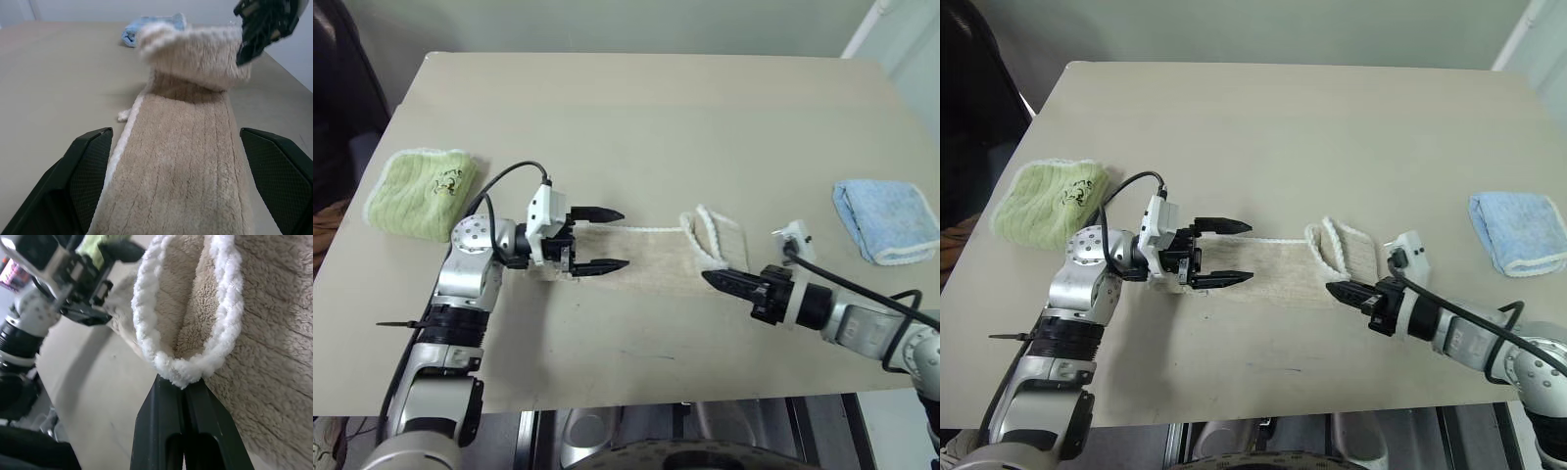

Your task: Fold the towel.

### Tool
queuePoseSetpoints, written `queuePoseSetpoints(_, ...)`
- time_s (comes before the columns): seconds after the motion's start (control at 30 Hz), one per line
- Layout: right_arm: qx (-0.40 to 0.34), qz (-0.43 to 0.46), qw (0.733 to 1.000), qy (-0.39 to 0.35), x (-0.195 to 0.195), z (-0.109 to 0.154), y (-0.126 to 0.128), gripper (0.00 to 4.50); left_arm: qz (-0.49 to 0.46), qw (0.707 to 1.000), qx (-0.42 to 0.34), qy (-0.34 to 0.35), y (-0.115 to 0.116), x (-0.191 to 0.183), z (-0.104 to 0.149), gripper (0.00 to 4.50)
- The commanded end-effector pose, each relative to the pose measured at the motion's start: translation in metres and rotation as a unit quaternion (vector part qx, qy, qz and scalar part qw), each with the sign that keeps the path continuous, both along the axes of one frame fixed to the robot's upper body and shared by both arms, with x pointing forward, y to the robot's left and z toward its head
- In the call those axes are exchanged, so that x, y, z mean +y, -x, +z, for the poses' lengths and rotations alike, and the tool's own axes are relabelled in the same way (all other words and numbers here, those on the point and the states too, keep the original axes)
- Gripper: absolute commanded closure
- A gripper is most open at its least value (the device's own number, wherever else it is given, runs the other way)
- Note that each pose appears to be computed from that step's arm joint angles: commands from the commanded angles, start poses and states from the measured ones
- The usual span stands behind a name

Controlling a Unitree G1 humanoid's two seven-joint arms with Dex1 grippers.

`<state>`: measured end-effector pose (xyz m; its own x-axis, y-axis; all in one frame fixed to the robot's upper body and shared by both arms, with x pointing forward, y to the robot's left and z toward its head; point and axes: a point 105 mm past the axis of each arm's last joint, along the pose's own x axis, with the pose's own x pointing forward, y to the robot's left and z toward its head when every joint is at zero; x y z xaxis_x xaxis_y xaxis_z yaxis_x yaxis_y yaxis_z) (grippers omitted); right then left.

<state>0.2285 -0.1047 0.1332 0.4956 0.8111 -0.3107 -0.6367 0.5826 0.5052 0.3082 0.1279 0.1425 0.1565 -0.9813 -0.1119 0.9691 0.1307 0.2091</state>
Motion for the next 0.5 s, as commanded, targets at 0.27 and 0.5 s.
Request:
queuePoseSetpoints(0.27, 0.001, -0.004, 1.0, 0.029, 0.016, -0.011, -0.015, 4.48, -0.01, 1.0, -0.023, 0.0, 0.002, -0.006, 0.011, 0.0)
queuePoseSetpoints(0.5, 0.006, 0.015, 0.999, 0.032, 0.021, -0.013, -0.009, 4.48, -0.006, 1.0, -0.03, -0.006, 0.001, -0.005, 0.009, 0.0)
